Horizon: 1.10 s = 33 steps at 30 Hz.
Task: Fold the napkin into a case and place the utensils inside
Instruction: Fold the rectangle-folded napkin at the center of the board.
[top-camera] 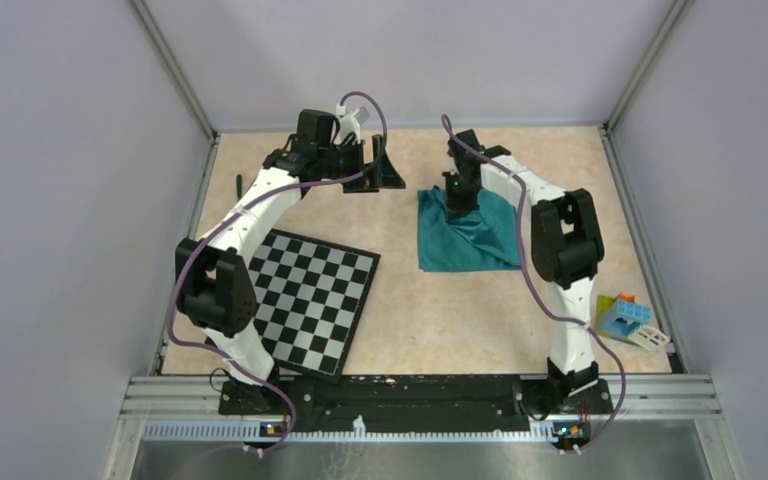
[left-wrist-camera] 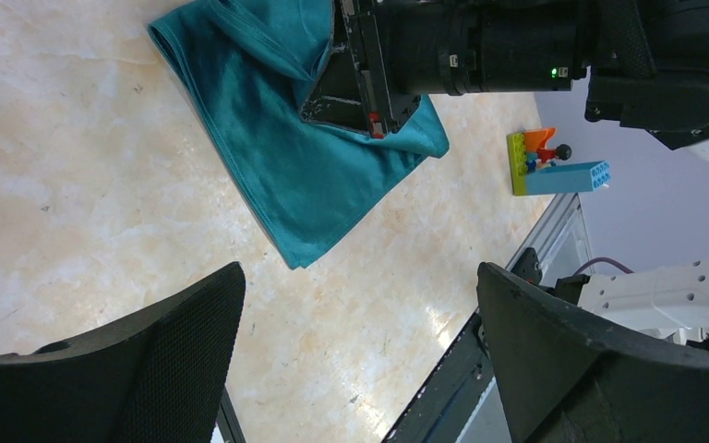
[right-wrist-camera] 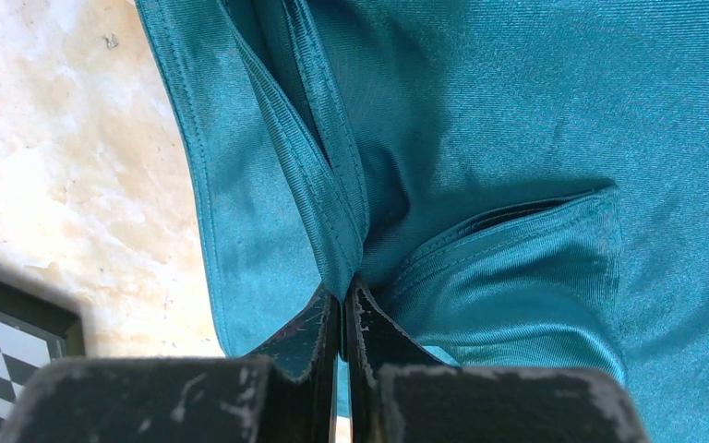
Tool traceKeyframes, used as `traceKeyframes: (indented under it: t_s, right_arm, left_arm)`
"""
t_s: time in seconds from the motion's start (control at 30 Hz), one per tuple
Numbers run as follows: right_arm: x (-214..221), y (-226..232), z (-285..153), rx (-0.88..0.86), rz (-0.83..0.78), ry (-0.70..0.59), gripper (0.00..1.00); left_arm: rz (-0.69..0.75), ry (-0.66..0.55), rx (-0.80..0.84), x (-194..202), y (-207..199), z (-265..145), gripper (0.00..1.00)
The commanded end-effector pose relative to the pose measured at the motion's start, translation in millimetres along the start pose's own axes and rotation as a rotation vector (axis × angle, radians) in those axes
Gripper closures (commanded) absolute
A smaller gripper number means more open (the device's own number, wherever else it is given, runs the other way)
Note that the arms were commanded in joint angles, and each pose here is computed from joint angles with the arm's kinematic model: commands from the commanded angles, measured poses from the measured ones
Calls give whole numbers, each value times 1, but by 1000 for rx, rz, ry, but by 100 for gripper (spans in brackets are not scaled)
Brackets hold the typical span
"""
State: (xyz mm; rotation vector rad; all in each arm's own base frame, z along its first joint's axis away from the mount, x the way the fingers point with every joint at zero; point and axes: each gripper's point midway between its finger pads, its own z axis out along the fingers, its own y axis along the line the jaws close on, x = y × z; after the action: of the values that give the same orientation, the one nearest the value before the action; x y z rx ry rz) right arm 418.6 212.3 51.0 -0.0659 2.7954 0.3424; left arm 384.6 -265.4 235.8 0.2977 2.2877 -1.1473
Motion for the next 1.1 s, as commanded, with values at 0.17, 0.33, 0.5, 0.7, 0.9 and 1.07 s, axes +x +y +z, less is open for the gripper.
traceKeyframes:
  t_s: [0.17,0.33,0.5,0.7,0.9,1.07]
  right_arm:
    - [-21,26,-5,-33,-3,-67,100]
    - [-18,26,3,-31,1,-50,100]
    - [-19,24,6,-18,3,-50,100]
    - [-18,30,9,-47,1,-35,100]
    - [-19,54,-22,-169,-9,-68,67]
    - [-25,44,-71,-226,5,-157,39]
  left_arm:
    - [54,-53,63,-17,-25,-15,1]
    - [54,-54,65,-17,-25,-16,1]
    - [55,-55,68,-18,-26,-16,1]
    - [57,-54,68,-18,-26,-16,1]
    - [57,-54,64,-17,-25,-16,1]
    - [61,-58,57,-18,-24,-16,1]
